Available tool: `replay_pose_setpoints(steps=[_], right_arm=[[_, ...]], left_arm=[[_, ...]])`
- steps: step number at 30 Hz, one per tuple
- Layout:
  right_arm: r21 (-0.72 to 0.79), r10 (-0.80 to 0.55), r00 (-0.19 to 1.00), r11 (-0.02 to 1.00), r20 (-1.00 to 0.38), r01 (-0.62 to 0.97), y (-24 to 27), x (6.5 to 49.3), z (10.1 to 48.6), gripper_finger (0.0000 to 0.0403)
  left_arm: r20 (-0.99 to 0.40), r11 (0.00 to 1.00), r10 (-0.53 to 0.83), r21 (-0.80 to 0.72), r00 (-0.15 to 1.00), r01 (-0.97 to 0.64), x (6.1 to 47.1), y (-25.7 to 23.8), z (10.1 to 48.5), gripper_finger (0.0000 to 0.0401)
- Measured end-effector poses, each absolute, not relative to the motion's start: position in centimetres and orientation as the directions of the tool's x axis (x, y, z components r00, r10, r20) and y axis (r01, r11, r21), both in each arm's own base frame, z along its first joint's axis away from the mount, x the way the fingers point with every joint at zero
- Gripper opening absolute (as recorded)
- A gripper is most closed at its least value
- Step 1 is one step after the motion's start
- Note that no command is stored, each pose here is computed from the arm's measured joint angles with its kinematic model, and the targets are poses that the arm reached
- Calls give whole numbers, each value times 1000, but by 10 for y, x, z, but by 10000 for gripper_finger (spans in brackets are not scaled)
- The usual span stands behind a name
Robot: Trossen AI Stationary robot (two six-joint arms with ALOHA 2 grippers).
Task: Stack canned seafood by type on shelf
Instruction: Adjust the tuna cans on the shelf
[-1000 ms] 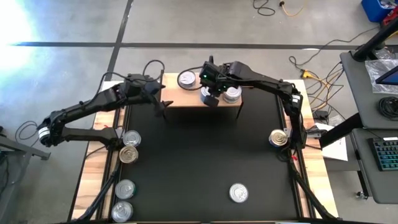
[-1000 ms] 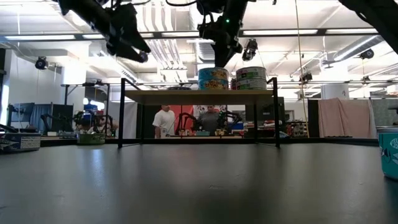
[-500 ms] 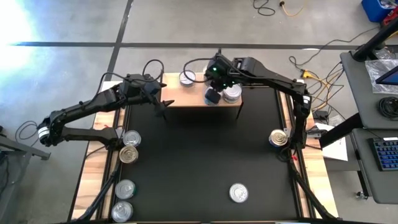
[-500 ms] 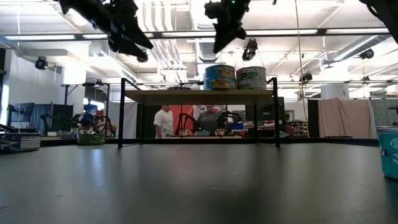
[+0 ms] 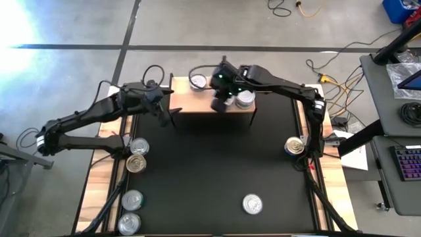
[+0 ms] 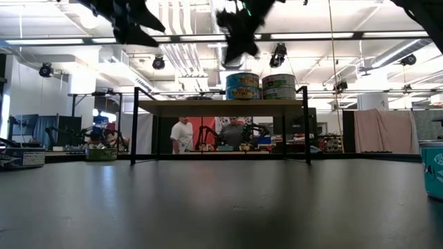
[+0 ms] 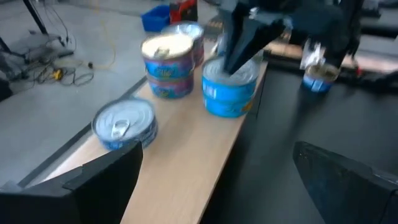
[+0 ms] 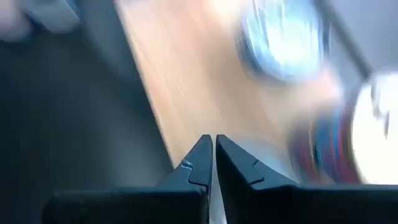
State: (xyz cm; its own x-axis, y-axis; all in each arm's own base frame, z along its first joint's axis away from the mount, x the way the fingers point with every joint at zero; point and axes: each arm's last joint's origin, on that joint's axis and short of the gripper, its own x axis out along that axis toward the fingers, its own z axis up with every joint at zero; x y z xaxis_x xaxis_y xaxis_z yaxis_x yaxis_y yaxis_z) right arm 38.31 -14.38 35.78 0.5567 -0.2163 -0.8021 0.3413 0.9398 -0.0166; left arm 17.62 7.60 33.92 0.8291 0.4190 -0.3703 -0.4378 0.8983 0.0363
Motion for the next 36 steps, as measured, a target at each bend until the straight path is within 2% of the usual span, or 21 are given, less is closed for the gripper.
replay_pose_setpoints(steps=[3, 5, 11, 15, 19, 23, 29, 33, 36], right_arm=[[-57, -251, 717, 958, -650, 283, -142, 395, 381, 12], [-87, -273, 740, 956, -614, 281, -146, 400, 381, 12], [-123, -372, 723, 919, -582, 374, -173, 425, 349, 12], [-102, -435, 731, 885, -525, 454, -182, 441, 346, 12], [-123, -465, 690, 866, -554, 485, -193, 455, 333, 12], [-163, -518, 638, 832, -570, 530, -199, 454, 344, 12], [-114, -459, 526, 821, -716, 559, -204, 436, 325, 12], [-152, -481, 591, 841, -647, 518, -203, 440, 335, 12], [-163, -488, 645, 853, -588, 497, -198, 441, 350, 12]], left_arm=[[-337, 894, 427, 21, 839, -447, 174, 71, 344, 400], [-313, 894, 425, -3, 849, -448, 175, 69, 347, 400], [-246, 908, 372, -104, 895, -405, 185, 59, 353, 400], [-172, 917, 351, -134, 921, -375, 195, 45, 359, 400], [-158, 893, 405, -142, 901, -426, 198, 34, 359, 400], [-104, 851, 473, -201, 875, -485, 186, 28, 371, 400], [47, 827, 526, -262, 849, -498, 158, 30, 409, 400], [94, 821, 555, -222, 827, -526, 151, 31, 422, 400], [65, 815, 569, -176, 820, -552, 156, 34, 418, 400]])
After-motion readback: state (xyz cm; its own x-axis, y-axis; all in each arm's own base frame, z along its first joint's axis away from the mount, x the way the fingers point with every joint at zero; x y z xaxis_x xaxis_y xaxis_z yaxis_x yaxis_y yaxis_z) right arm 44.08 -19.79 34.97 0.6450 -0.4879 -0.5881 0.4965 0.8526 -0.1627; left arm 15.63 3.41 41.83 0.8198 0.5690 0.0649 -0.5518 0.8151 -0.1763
